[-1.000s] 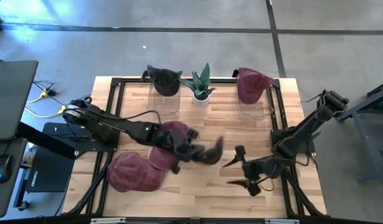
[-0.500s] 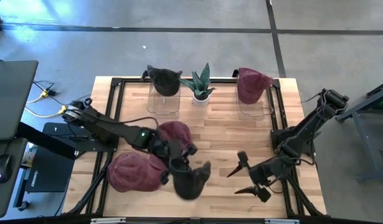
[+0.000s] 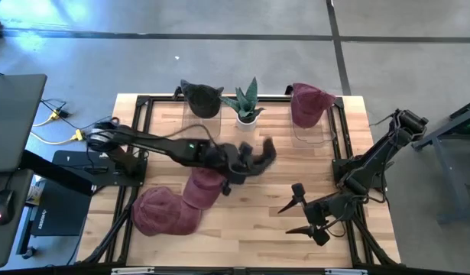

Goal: Pick & Place hat
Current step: Put the black cap into the left transparent bin

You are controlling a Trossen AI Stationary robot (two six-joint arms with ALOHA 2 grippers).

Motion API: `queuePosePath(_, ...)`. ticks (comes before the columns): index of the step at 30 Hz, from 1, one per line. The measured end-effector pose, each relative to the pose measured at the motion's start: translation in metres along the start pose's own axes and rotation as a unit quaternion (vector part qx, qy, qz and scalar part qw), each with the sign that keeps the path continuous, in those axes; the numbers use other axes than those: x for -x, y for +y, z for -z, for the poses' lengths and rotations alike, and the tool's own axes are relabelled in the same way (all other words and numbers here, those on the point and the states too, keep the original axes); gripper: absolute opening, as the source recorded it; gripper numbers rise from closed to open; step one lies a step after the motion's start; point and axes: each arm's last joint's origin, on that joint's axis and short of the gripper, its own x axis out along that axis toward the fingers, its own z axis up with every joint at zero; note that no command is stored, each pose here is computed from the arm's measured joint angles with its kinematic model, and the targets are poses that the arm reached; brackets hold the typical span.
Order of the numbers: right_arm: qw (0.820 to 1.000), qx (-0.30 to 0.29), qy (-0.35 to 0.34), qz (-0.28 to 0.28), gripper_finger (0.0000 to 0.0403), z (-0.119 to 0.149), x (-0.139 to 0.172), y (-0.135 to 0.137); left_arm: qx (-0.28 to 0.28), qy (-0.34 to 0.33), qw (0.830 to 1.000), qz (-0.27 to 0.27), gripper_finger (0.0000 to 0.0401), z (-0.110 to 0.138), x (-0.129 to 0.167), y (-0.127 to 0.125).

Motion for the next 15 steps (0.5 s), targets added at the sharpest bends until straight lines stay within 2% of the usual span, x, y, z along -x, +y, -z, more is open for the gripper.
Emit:
queuePosePath(4, 0.999, -0.018, 0.03, 0.027, 0.0298, 0.007, 0.0, -0.002, 0.023, -0.003, 0.997, 0.073, 0.0001, 0.012, -0.039, -0.02)
queuePosePath(10, 0.994, -0.042, 0.081, 0.059, 0.0298, 0.02, -0.004, -0.004, 0.068, 0.011, 0.979, 0.193, 0.0001, 0.028, -0.082, -0.064)
queuePosePath(15, 0.991, -0.04, 0.118, 0.047, 0.0298, 0.035, -0.03, -0.008, 0.085, 0.002, 0.973, 0.214, 0.0001, 0.022, -0.09, -0.083)
